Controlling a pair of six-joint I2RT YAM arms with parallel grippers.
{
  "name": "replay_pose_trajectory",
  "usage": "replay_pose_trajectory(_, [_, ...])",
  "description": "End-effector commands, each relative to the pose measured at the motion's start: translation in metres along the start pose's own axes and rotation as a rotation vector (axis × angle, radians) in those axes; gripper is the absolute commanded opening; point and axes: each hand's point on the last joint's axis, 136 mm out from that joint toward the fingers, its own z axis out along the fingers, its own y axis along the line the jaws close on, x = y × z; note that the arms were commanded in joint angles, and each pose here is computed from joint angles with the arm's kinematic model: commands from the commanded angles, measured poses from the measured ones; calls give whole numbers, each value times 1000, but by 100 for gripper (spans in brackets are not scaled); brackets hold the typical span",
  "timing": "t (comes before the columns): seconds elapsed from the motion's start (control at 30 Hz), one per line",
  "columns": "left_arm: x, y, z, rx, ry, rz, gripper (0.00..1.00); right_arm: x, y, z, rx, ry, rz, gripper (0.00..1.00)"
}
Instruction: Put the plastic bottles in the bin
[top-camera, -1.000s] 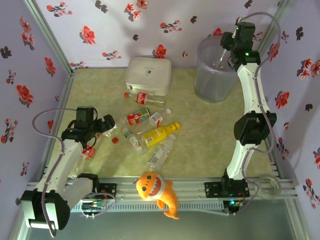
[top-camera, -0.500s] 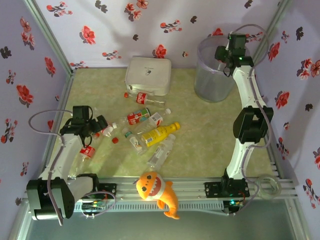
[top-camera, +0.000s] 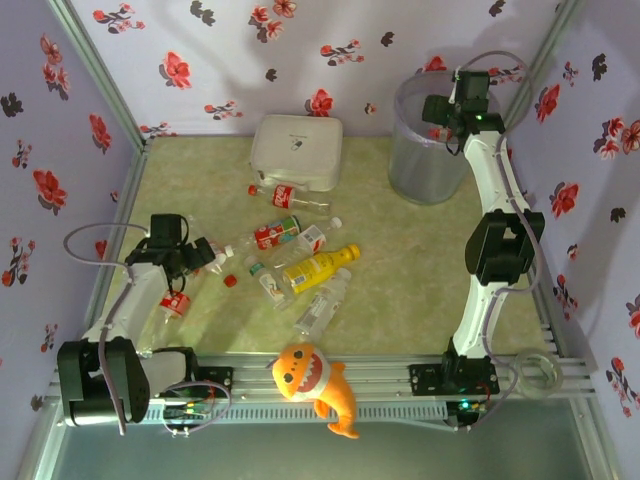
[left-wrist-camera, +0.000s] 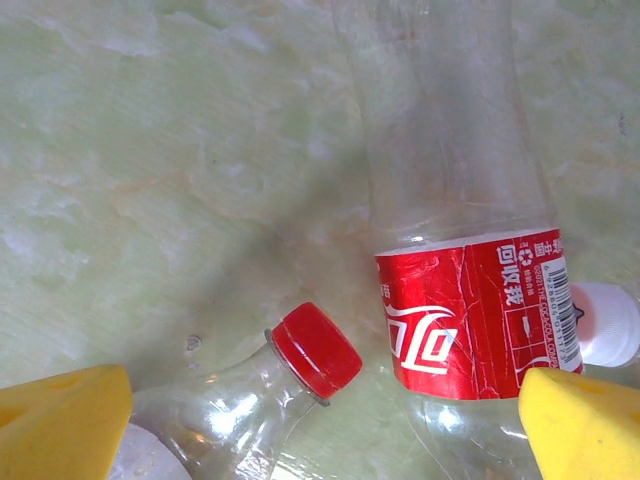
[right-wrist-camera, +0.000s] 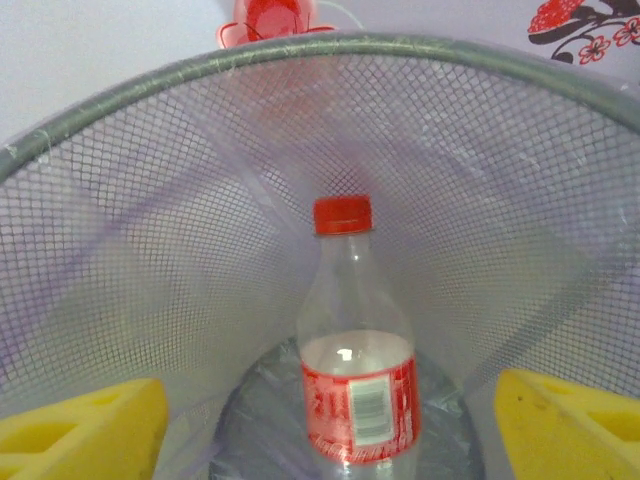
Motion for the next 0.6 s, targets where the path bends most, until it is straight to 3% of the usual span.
replay_pose_trajectory(0.0, [0,11,-7,-44,-8,15,100,-16,6,-12,-15,-21,-24,88])
replay_pose_trajectory(0.27, [22,32,-16,-138,50,17,100,-36,11,-73,-67,-69,9,91])
replay_pose_trajectory(0.57, [51,48,-19,-219,64,-40,100,-13,25,-133,-136,-57,15,94])
